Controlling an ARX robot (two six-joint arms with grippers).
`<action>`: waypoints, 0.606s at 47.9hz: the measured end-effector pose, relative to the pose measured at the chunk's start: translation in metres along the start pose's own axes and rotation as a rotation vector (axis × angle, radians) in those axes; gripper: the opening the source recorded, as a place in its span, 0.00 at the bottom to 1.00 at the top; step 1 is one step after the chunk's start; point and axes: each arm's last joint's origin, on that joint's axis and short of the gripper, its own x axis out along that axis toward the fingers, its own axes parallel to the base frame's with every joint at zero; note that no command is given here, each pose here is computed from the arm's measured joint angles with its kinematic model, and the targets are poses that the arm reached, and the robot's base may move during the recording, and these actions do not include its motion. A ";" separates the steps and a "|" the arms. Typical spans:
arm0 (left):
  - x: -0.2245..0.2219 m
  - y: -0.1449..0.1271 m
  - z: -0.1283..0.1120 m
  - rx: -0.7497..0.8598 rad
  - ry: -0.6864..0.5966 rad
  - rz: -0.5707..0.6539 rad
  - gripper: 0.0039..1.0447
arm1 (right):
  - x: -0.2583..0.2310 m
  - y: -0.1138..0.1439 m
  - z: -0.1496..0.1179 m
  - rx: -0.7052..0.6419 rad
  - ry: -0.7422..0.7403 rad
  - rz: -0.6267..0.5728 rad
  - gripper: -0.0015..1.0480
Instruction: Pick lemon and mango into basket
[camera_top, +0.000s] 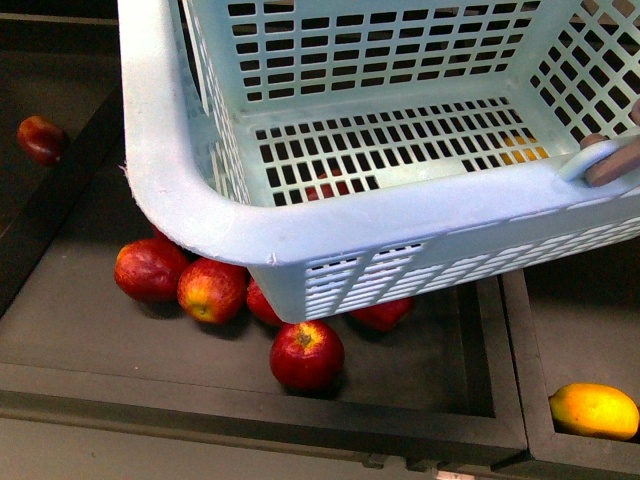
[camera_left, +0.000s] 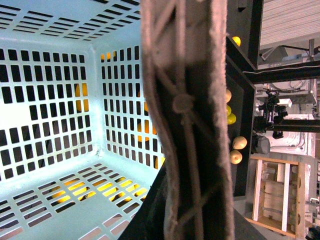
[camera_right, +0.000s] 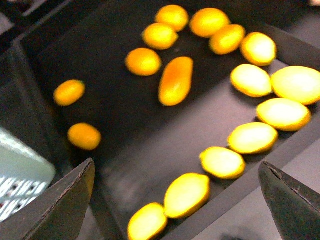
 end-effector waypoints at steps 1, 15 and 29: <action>0.000 0.000 0.000 0.000 0.000 0.000 0.05 | 0.005 -0.003 0.003 0.005 0.001 -0.020 0.92; 0.000 0.000 0.000 0.000 0.000 0.000 0.05 | 0.129 -0.011 0.029 0.014 0.074 -0.139 0.92; 0.000 0.000 0.000 0.000 0.000 0.000 0.05 | 0.244 -0.001 -0.001 0.075 0.267 -0.232 0.92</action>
